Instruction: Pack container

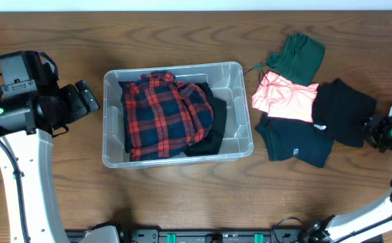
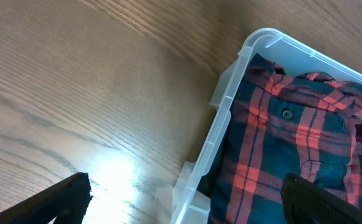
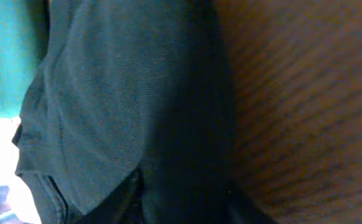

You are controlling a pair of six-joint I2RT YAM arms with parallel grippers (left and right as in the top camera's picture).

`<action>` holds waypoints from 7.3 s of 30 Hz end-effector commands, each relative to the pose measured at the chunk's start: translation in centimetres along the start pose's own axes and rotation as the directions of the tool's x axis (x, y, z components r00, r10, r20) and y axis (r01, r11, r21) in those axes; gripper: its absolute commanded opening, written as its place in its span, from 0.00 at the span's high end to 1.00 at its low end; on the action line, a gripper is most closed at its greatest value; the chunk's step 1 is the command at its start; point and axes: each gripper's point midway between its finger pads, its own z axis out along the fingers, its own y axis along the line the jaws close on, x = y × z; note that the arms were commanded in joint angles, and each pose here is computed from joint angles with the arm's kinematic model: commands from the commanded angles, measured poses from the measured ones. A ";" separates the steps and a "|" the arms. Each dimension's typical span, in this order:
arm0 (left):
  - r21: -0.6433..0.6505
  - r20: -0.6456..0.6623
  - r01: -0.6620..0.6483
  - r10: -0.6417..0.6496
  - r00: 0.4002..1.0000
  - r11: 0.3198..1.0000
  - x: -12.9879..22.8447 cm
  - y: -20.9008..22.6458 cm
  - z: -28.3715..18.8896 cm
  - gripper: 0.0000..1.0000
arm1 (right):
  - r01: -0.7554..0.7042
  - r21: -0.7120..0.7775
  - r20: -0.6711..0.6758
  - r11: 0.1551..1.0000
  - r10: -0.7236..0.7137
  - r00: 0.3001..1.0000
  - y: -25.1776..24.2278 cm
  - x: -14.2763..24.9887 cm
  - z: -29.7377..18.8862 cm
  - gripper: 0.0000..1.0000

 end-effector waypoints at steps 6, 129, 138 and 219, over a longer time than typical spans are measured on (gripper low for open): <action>-0.006 0.008 -0.009 0.009 1.000 1.000 -0.3 0.1 -0.2 0.02 | 0.005 -0.111 0.005 0.994 -0.005 1.000 3.4 1.1 -1.3 0.99; -0.006 0.008 -0.009 0.009 1.000 1.000 -0.3 0.1 -0.2 0.02 | -0.151 -0.207 0.198 0.967 0.192 0.961 15.9 -3.0 11.4 0.23; -0.006 0.008 -0.009 0.009 1.000 1.000 -0.3 0.1 -0.2 0.02 | -0.152 -0.161 0.227 0.975 0.187 0.956 16.2 -2.4 12.6 0.21; -0.006 0.008 -0.009 0.009 1.000 1.000 -0.3 0.1 -0.2 0.02 | 0.202 -0.910 -0.129 0.362 -0.710 0.692 45.5 29.7 1.1 0.99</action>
